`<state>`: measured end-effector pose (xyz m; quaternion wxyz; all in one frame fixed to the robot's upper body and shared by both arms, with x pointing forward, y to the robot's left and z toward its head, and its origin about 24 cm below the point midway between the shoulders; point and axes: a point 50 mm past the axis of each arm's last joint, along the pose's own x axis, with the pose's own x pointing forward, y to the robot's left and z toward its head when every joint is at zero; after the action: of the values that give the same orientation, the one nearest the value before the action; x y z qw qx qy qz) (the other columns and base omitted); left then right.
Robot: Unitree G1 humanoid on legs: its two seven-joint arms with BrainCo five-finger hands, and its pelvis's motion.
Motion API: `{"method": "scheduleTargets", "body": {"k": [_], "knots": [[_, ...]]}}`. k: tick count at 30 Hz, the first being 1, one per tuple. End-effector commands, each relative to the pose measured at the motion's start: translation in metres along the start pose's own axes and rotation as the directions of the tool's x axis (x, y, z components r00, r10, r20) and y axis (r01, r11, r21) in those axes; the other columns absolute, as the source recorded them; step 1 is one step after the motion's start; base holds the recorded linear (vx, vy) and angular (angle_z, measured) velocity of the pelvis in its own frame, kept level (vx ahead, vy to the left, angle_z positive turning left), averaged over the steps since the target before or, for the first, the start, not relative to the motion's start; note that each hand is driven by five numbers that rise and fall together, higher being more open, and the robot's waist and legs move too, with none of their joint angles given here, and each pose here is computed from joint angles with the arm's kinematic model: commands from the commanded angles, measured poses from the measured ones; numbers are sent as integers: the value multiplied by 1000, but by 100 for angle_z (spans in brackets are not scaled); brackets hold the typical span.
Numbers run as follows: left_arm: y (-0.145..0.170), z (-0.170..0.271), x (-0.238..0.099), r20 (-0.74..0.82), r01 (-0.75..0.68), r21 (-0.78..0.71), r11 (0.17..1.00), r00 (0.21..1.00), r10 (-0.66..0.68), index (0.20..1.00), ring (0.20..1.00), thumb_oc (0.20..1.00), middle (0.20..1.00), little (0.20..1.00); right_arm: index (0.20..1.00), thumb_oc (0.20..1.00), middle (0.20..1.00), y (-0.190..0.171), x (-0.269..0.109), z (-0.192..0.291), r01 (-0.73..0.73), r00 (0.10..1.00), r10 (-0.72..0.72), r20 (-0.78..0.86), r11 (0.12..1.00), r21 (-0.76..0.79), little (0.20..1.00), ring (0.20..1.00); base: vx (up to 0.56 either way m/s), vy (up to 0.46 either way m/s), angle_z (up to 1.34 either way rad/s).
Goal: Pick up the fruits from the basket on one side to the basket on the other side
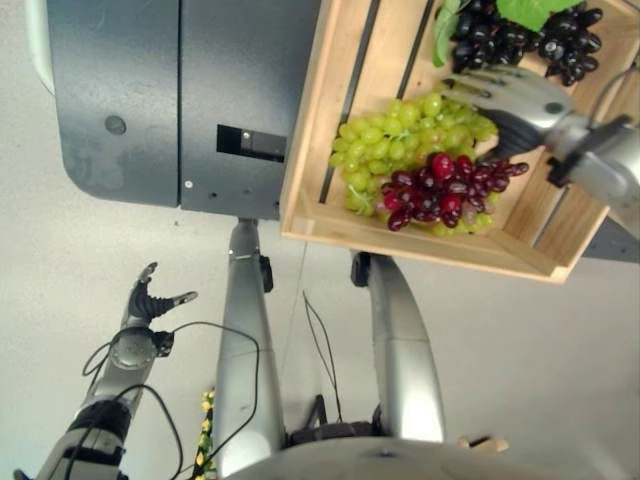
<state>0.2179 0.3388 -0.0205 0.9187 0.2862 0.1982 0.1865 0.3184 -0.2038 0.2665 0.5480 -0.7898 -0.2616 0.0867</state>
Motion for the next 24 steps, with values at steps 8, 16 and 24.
{"method": "scheduleTargets", "body": {"k": [8,16,24], "knots": [[0,-15,-2,-61,-5,53,999,998,8,1000,1000,1000,1000,1000,1000,1000,1000,31,28,31,-126,985,125,120,992,2,1000,1000,1,-4,-1],[4,-15,2,-69,-15,67,998,997,20,1000,1000,1000,1000,1000,1000,1000,1000,11,53,41,-69,984,67,168,998,4,1000,1000,-3,-4,-4],[6,-17,3,-90,-38,50,998,995,42,1000,1000,1000,1000,1000,200,200,200,8,52,37,-77,985,74,157,997,12,200,200,0,-1,-1]]}}
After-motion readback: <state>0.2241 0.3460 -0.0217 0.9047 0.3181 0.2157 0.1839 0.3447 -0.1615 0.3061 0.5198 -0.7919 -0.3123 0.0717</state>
